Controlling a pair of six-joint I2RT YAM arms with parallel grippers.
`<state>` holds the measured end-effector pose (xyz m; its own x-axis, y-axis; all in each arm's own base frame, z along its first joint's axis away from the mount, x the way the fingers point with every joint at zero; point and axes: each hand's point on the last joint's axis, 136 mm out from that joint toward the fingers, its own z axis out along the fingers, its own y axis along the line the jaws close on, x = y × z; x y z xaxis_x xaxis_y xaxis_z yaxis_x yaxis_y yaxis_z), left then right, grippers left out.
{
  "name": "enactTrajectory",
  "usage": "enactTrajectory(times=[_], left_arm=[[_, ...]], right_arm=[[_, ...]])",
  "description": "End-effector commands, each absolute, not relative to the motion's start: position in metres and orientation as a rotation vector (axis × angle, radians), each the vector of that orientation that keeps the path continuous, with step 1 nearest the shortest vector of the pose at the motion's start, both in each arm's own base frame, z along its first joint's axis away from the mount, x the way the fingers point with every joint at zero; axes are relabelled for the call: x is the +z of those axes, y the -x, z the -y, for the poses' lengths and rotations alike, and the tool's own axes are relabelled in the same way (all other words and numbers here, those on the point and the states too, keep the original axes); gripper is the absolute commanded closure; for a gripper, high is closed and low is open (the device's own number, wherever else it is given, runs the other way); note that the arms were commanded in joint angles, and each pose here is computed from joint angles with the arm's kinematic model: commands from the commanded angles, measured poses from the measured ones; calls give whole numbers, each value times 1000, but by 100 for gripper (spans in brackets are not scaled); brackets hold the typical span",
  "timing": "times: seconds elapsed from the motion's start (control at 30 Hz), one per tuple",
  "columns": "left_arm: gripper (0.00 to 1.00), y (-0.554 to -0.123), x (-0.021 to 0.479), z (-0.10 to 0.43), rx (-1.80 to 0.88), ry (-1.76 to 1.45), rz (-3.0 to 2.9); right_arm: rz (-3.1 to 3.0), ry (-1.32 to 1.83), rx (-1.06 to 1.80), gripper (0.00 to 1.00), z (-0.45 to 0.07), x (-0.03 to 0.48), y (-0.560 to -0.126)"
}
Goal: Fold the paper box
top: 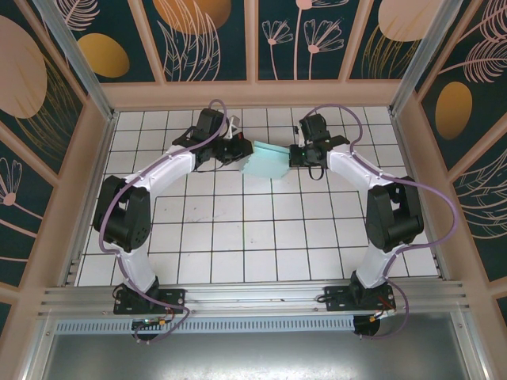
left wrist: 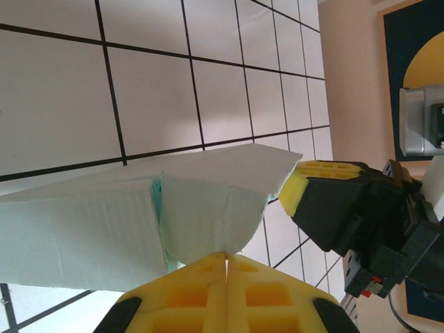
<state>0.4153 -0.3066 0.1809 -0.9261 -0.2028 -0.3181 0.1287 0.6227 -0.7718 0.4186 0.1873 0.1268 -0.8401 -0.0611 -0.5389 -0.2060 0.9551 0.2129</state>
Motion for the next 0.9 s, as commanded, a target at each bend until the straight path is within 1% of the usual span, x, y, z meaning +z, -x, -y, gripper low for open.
enactTrajectory(times=[0.0,0.17,0.5,0.67,0.87], left_arm=[[100,-416,186,318,-1296,28,-2446],[100,-417,178,315,-1266,37,-2462],[100,-415,158,289,-987,-57,-2512],[100,-413,144,281,-913,-81,-2534],[100,-411,128,272,-832,-104,-2561]], right_arm=[[-2544,247,377,100,-199,133,-419],[-2542,250,383,100,-200,135,-419],[-2547,254,399,100,-202,127,-419],[-2549,261,413,100,-205,124,-419],[-2561,261,413,100,-206,108,-417]])
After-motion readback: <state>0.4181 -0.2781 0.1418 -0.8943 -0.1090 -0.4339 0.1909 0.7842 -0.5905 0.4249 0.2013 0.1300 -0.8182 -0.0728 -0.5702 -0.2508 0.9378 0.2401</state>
